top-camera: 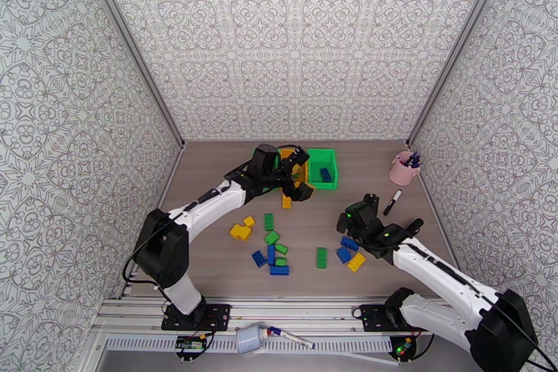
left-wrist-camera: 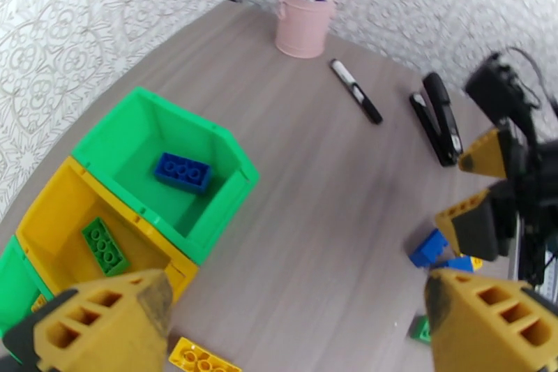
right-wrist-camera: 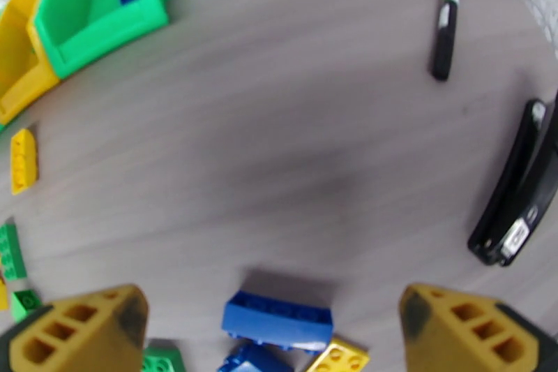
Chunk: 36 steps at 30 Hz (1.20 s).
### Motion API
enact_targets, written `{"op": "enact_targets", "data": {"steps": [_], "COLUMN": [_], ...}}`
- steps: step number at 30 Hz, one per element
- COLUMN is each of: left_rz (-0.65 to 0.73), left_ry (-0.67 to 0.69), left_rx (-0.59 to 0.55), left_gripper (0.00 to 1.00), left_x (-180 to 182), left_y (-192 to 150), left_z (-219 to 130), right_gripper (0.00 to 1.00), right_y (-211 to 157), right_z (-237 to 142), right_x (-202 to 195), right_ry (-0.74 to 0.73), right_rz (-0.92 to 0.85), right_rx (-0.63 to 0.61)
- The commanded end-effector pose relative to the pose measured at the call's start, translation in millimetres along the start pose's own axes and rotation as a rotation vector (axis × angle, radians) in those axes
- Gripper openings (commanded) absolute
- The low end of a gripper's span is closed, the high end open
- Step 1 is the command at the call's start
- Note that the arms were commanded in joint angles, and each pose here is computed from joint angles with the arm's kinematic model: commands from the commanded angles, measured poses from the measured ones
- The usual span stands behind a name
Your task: Sort the legos into containers by color
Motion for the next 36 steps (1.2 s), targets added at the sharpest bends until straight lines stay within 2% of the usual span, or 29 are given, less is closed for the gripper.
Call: {"op": "enact_targets", "data": {"steps": [1,6,18,27,32,36], "left_rz": [0.126,0.158,0.214,0.214,0.183,0.153], "left_ry": [-0.098,-0.196,-0.256,-0.241,-0.219,-0.153], "left_rx": [0.073,0.069,0.053,0.051,0.049,0.009], "left_gripper": [1.0,1.0,1.0,1.0,1.0,1.0], "left_x": [-31,-51,-64,-63,-63,-63], "left_y": [-18,-29,-40,-44,-47,-51], "left_z": [-3,-5,-2,-2,-6,-14], "right_gripper": [0.99,0.99,0.97,0.77,0.62,0.59], "right_y": [-17,-30,-43,-47,-46,-33], "right_z": [9,22,44,57,57,51], "right_x": [-1,3,17,23,25,29], "right_ry": [-0.007,-0.004,-0.002,-0.008,-0.002,0.007], "right_rz": [0.048,0.069,0.046,0.02,0.005,-0.019], "right_rx": [0.092,0.165,0.26,0.297,0.299,0.258]}}
Point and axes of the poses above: each hand's point on the last joint's axis, 136 mm out from that joint toward the fingers, its own z axis out along the fingers, its own x axis along the line the jaws close on, y = z × x, the point moved 4 cm from there along -z, back along the fingers, and after that the axes turned 4 degrees about -z, right-handed, at the moved point
